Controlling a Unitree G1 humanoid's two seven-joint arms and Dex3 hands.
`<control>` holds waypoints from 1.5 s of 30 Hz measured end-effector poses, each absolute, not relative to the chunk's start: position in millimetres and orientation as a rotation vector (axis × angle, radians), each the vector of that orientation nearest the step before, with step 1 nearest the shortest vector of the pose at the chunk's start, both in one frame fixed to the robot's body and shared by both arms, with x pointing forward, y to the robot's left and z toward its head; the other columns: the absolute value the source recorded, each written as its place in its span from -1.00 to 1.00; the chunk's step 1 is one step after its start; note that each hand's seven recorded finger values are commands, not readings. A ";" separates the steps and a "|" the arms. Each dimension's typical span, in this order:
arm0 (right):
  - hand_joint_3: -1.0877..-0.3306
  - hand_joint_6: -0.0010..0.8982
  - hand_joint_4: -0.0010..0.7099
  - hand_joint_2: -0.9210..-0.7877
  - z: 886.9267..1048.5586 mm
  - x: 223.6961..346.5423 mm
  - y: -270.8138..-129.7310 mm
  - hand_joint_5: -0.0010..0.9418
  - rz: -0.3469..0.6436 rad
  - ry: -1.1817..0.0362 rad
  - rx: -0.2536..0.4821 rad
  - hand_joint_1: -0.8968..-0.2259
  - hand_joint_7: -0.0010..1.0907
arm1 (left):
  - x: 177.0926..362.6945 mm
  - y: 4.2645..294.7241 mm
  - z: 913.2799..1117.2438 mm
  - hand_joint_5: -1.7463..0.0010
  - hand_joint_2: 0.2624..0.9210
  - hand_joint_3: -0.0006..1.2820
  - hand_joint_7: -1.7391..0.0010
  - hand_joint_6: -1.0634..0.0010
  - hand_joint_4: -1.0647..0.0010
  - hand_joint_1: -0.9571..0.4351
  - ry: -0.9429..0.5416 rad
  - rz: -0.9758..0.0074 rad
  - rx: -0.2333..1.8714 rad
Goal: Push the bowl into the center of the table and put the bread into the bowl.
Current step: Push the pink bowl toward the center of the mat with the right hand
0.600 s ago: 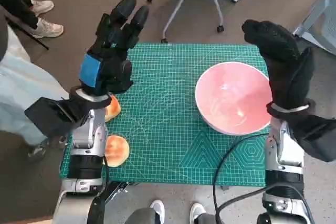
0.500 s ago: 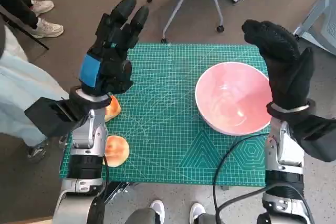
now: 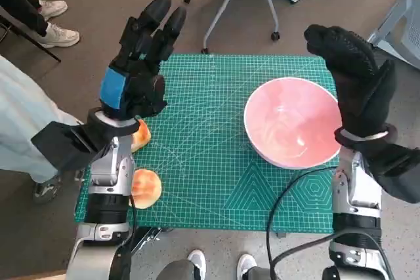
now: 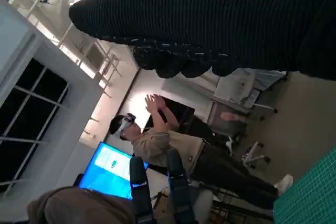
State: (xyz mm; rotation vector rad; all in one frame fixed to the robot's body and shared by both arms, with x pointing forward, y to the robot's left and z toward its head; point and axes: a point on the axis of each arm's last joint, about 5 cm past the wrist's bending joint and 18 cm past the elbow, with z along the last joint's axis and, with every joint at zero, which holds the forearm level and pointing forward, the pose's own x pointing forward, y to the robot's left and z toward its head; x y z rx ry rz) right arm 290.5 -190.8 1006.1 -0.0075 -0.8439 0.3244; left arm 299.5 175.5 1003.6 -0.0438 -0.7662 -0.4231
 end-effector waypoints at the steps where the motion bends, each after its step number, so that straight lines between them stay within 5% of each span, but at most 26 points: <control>1: 0.05 -0.85 -0.53 -1.00 1006.1 290.4 -190.9 -0.99 0.324 -0.844 -0.008 -0.28 -0.28 | 299.5 175.5 1003.6 1.00 1.00 0.05 0.49 1.00 0.74 -0.71 -0.766 -0.423 -0.044; 30: 0.09 -0.85 -0.52 -1.00 1006.3 288.7 -195.5 -1.00 0.314 -0.837 -0.015 -0.28 -0.32 | 300.5 175.6 1000.5 1.00 1.00 0.06 0.67 1.00 0.78 -0.69 -0.753 -0.444 -0.037; 36: 0.09 -0.79 -0.55 -1.00 1003.8 290.1 -218.0 -1.00 0.258 -0.826 -0.045 -0.27 -0.41 | 301.4 175.8 998.2 1.00 1.00 0.06 0.69 1.00 0.79 -0.69 -0.743 -0.447 -0.043; 45: 0.07 -0.76 -0.62 -1.00 991.5 297.7 -256.1 -1.00 0.030 -0.771 -0.070 -0.30 -0.45 | 301.4 176.9 997.8 1.00 1.00 0.06 0.76 1.00 0.83 -0.69 -0.744 -0.443 -0.048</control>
